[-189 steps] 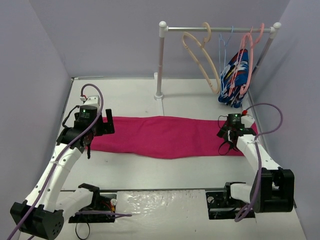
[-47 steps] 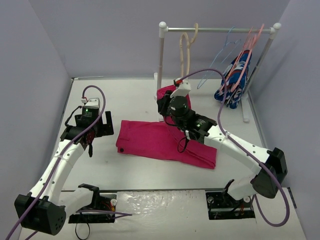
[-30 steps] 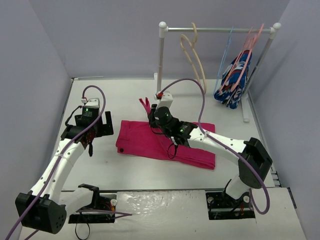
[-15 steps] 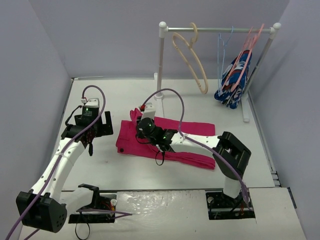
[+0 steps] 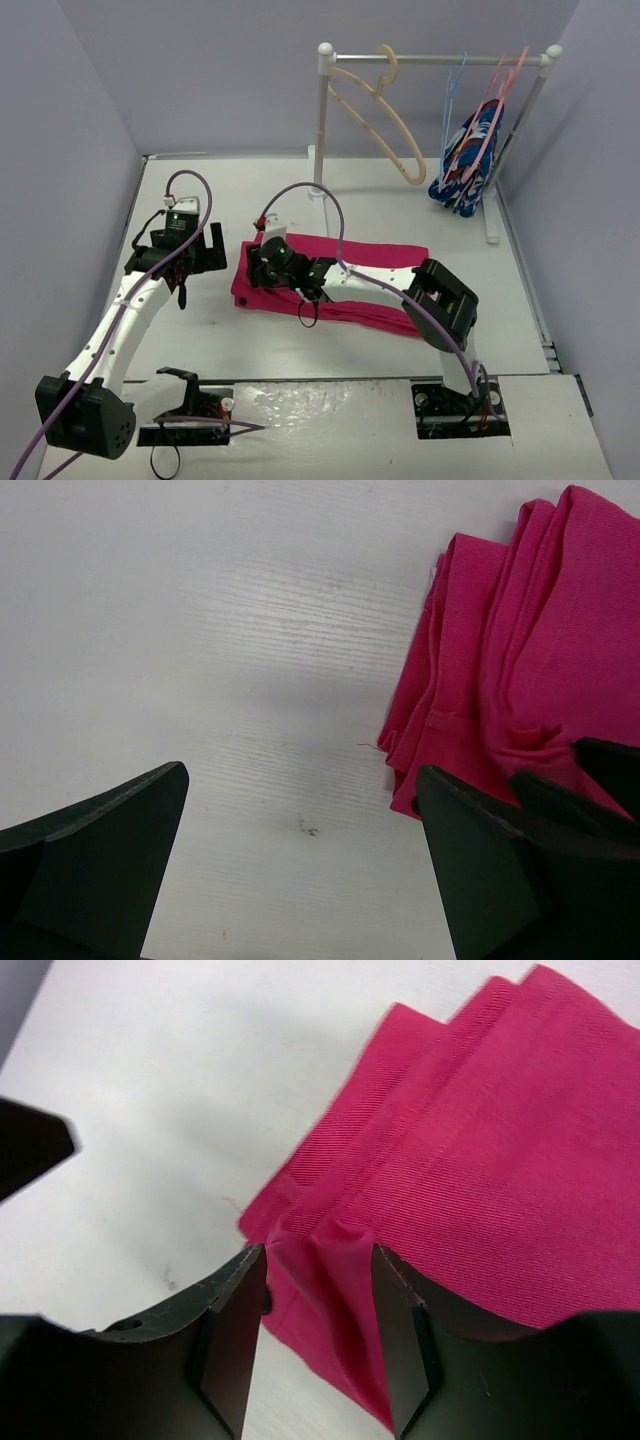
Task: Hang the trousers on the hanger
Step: Fold the trousers at the center of the board.
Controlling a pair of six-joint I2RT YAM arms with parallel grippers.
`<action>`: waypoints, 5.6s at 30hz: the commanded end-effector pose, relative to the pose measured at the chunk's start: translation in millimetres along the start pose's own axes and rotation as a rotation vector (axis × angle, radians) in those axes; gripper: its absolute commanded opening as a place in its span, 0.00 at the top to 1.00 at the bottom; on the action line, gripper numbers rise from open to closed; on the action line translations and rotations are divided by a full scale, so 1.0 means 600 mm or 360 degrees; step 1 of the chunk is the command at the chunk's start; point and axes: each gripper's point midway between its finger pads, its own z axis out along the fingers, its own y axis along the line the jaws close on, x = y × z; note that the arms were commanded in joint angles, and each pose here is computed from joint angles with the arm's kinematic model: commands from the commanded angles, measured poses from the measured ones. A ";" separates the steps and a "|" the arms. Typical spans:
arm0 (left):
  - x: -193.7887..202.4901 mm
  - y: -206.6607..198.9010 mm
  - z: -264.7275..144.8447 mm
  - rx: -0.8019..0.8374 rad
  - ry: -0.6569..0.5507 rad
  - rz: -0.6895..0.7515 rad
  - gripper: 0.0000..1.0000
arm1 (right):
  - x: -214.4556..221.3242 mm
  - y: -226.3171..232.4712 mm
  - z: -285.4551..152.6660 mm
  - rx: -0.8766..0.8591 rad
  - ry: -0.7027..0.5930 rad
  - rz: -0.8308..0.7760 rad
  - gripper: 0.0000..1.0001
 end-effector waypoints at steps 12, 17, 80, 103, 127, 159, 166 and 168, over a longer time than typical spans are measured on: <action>-0.041 -0.107 -0.001 0.0331 -0.0035 -0.0064 0.11 | -0.086 -0.211 -0.238 0.0256 -0.0112 0.0124 0.35; -0.052 -0.157 0.032 0.0325 0.0026 -0.0006 0.19 | -0.082 -0.301 -0.294 0.0382 -0.0185 0.0236 0.34; -0.041 -0.208 0.024 0.0206 0.0436 -0.0024 1.00 | -0.080 -0.392 -0.465 0.0722 -0.0526 0.0311 0.05; 0.070 -0.065 0.140 -0.0315 0.0654 -0.0016 0.90 | 0.137 -0.475 -0.331 0.0979 0.0171 0.0587 0.08; 0.099 -0.184 0.132 0.0139 0.0377 -0.0126 0.49 | 0.054 -0.380 -0.283 0.0428 0.0023 0.0525 0.57; 0.032 -0.080 0.090 0.0101 0.0154 -0.0421 0.50 | 0.088 -0.351 -0.243 0.0241 0.0180 0.0497 0.79; 0.107 -0.069 0.134 -0.0008 0.0308 -0.0516 0.50 | 0.216 -0.405 -0.272 0.0529 0.0440 0.0717 0.79; 0.124 -0.067 0.144 -0.0033 0.0350 -0.0526 0.50 | 0.230 -0.417 -0.277 0.0587 0.0475 0.0747 0.79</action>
